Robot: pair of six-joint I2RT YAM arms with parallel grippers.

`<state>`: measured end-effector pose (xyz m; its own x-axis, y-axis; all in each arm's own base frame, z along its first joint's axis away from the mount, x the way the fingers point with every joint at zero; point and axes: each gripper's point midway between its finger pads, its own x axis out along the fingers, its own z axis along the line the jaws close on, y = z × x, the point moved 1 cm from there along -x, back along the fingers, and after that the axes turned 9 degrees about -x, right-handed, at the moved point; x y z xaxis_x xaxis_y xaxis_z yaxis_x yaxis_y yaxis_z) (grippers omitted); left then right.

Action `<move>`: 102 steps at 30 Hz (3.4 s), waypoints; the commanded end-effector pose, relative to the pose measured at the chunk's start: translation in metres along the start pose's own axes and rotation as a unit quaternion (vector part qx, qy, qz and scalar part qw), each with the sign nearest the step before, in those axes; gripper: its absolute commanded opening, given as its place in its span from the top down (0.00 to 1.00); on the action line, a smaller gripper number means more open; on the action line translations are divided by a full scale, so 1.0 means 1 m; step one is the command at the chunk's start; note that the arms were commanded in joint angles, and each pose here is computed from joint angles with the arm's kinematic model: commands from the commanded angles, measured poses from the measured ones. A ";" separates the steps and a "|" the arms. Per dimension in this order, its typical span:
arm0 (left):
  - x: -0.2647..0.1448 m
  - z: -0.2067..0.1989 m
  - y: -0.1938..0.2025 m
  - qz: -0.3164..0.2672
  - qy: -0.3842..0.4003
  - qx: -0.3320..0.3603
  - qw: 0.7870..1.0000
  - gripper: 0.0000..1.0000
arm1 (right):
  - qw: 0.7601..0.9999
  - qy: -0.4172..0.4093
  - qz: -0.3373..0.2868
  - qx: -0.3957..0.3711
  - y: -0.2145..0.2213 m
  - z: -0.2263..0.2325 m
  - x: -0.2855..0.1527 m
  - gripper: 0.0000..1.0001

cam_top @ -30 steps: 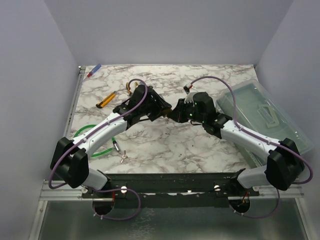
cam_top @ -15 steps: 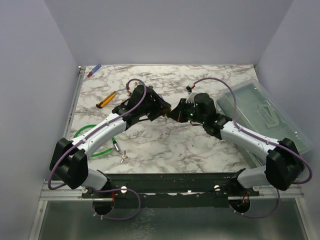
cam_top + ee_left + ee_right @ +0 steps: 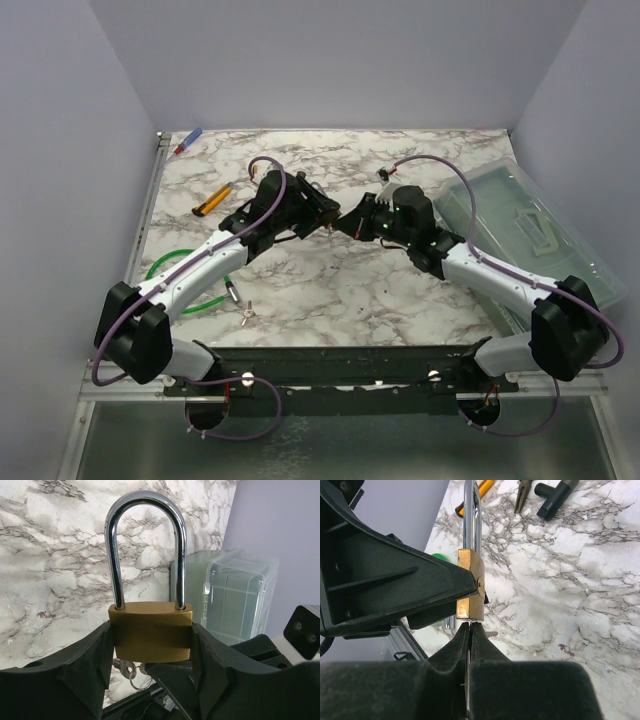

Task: Unlock with the key

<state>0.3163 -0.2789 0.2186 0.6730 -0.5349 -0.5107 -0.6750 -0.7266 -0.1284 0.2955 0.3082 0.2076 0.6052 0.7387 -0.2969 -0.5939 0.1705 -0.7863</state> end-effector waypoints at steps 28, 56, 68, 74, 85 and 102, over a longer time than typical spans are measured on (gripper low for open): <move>-0.029 -0.073 0.025 0.063 0.183 -0.001 0.981 1.00 | 0.990 -0.114 -0.054 0.068 -0.040 0.002 -0.017 1.00; -0.062 -0.091 0.025 0.047 0.274 0.006 0.960 1.00 | 0.978 -0.186 -0.035 0.085 -0.046 0.015 -0.020 1.00; -0.022 -0.066 0.012 0.020 0.154 -0.054 0.986 1.00 | 0.995 -0.081 -0.027 -0.043 -0.039 -0.009 -0.044 0.60; -0.017 -0.069 0.009 0.015 0.143 -0.055 0.988 1.00 | 0.995 -0.065 -0.022 -0.077 -0.037 -0.010 -0.057 0.31; -0.011 -0.063 0.011 0.023 0.128 -0.064 0.989 1.00 | 0.991 -0.099 -0.028 -0.088 -0.039 -0.004 -0.046 0.17; 0.000 -0.060 0.021 0.054 0.127 -0.084 0.987 1.00 | 0.995 -0.046 -0.073 -0.046 -0.054 -0.021 -0.017 0.26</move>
<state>0.3153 -0.3065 0.2306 0.6665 -0.6330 -0.3938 -0.6811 -0.7318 0.0237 0.3135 0.2687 0.2312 0.5864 0.7933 -0.1639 -0.4807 0.1779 -0.8587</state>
